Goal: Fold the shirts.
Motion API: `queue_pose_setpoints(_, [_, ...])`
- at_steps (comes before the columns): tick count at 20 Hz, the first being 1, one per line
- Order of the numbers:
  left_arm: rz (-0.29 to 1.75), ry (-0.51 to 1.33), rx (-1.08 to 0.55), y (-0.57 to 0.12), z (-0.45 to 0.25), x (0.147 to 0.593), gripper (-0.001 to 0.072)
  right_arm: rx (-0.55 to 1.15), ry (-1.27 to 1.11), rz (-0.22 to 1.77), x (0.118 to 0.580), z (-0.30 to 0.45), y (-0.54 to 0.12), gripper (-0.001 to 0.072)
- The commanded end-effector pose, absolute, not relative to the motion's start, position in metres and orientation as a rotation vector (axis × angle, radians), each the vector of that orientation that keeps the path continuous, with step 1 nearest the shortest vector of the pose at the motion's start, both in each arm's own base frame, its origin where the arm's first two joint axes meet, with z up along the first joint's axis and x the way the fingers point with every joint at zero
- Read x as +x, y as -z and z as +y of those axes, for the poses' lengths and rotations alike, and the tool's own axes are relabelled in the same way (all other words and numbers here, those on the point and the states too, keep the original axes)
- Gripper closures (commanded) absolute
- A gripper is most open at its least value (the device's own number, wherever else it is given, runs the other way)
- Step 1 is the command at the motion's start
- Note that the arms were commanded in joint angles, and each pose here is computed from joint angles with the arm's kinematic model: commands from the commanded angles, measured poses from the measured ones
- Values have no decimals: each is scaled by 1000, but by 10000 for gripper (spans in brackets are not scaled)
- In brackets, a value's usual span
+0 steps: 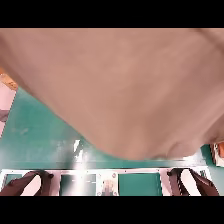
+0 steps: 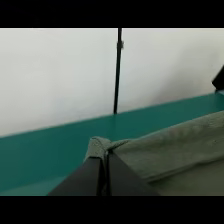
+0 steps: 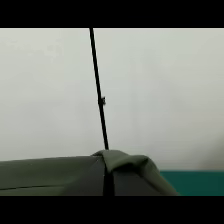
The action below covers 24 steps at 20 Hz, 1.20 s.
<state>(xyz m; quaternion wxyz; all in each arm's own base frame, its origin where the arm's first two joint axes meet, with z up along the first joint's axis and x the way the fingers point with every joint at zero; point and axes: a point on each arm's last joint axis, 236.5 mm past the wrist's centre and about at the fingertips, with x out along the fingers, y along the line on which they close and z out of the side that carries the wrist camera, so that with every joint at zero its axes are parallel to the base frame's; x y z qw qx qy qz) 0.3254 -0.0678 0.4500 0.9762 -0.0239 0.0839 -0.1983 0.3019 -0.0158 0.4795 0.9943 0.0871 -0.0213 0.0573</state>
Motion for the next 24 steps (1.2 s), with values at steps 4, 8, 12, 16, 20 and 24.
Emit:
queue_pose_setpoints(4, [633,620,-399,-229,-87,442,675,490,-155,399,416,-41,-231,693])
queue_pose_setpoints(8, [853,600,-507,-80,-102,501,675,605,-53,624,478,-47,-74,693])
queue_pose_setpoints(12, [868,464,-532,-1,-110,545,675,685,-11,750,524,-57,14,693])
queue_pose_setpoints(16, [776,366,-530,-5,-92,571,676,686,-18,726,561,-68,19,693])
queue_pose_setpoints(20, [752,367,-522,-14,-91,577,676,652,-44,646,584,-75,-20,693])
queue_pose_setpoints(24, [851,440,-464,0,-103,554,675,585,-139,724,570,-66,-32,694])
